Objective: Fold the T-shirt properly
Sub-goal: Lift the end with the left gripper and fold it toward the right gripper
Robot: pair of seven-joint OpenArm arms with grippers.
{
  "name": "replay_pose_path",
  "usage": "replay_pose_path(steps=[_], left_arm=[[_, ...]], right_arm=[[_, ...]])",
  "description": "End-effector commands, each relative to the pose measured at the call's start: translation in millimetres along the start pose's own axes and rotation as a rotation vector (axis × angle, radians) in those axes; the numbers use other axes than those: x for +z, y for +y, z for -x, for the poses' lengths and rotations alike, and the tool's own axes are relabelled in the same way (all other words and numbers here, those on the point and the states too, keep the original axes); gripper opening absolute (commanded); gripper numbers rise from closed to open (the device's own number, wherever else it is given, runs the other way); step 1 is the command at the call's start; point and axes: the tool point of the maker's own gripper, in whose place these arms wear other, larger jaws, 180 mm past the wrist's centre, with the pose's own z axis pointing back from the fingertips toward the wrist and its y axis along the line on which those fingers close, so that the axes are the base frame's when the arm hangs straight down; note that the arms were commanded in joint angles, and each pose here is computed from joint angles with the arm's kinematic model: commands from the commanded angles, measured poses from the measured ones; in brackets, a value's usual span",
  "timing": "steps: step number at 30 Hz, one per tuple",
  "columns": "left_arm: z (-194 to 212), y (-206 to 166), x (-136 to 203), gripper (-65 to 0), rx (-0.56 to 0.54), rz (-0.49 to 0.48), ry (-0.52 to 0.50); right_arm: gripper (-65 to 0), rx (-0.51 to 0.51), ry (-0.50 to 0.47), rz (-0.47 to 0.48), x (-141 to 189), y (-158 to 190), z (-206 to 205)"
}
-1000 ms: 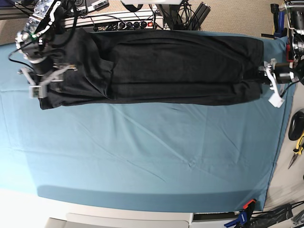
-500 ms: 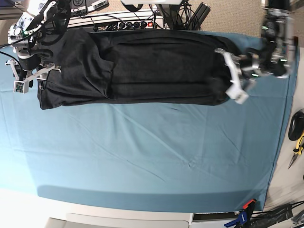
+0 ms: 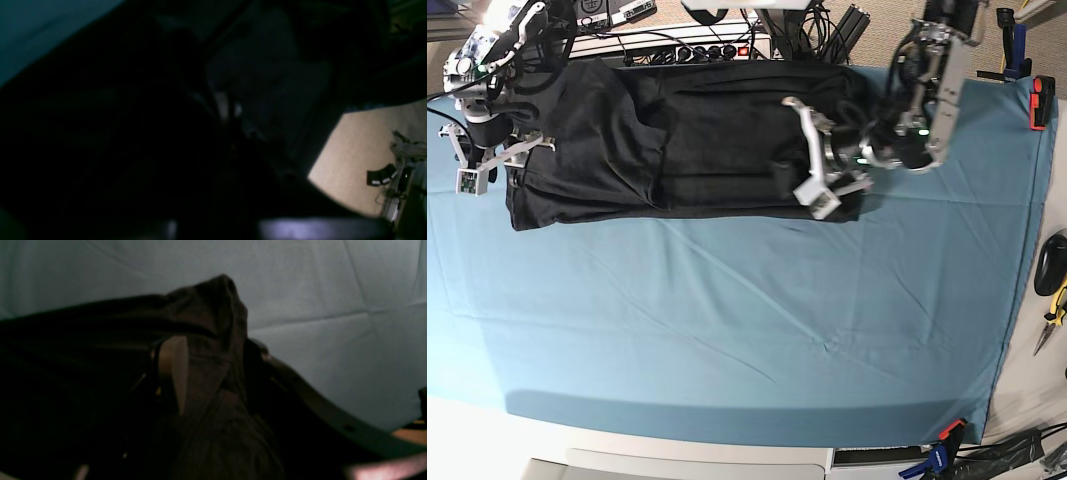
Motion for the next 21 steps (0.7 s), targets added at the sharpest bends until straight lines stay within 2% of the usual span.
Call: replay_pose_path(steps=[1,6,12,21], left_arm=[[-20.0,-8.1,-1.6,-65.0,-0.023,0.027,-0.059],[-39.9,-26.5,-26.3,-65.0,-0.059,0.074,-0.080],[-54.6,-27.9,-54.6,-65.0,-0.025,0.110,-0.068],[-77.8,-31.4,-70.1,-65.0,-0.004,0.146,-0.088]], right_arm=[[-37.5,0.009,-0.044,0.008,3.2,-2.7,-11.8],[-37.5,0.009,-0.044,0.008,3.2,-2.7,-11.7],[-37.5,0.005,-0.036,0.006,1.7,-2.9,-9.1],[-37.5,-0.033,0.015,-0.008,-11.5,-4.6,12.0]])
